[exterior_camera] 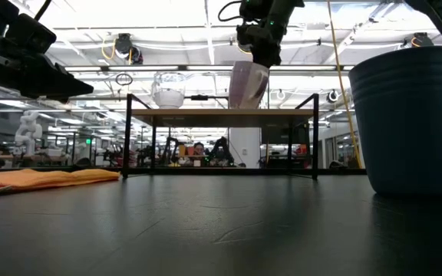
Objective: Stack small to large cups/mugs on shelf
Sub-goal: Put the purple mug on the shelf
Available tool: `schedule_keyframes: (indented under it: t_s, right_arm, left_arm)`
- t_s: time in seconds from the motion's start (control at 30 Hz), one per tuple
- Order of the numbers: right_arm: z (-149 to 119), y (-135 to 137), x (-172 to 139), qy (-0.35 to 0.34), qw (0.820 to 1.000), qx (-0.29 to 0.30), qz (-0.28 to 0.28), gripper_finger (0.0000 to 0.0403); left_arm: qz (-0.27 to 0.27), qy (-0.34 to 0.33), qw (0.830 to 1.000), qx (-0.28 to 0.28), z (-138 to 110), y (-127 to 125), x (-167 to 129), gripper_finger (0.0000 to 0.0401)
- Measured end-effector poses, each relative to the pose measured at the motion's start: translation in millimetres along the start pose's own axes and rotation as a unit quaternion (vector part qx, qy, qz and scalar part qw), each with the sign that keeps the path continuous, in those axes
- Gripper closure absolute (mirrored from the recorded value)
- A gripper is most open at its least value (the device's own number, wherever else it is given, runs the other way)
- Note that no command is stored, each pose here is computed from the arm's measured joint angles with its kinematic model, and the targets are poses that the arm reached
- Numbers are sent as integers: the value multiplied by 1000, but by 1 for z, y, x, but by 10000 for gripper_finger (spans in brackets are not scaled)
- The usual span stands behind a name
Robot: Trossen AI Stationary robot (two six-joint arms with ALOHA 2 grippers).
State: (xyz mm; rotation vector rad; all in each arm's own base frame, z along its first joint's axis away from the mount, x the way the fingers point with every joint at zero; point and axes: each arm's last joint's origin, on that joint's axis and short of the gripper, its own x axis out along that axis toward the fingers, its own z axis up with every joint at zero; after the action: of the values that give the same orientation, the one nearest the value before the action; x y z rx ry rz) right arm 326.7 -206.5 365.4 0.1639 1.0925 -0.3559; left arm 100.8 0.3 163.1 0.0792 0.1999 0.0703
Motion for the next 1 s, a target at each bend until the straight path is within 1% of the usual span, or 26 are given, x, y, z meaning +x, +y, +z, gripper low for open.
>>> schedule_keyframes:
  t_s: [0.37, 0.53, 0.67, 0.8, 1.0]
  right_arm:
    - [7, -1, -5, -30, 999, 7, -10, 389]
    - [7, -1, -8, -34, 999, 12, -6, 389]
    - [3, 0, -8, -8, 1000, 17, -1, 396]
    - [-5, 1, -8, 31, 999, 21, 5, 396]
    - [-12, 1, -17, 70, 997, 19, -15, 397]
  left_arm:
    - [0, 0, 1000, 0, 0, 0, 0, 368]
    - [0, 0, 1000, 0, 0, 0, 0, 368]
    - [0, 0, 1000, 0, 0, 0, 0, 368]
    - [0, 0, 1000, 0, 0, 0, 0, 368]
    - [0, 0, 1000, 0, 0, 0, 0, 368]
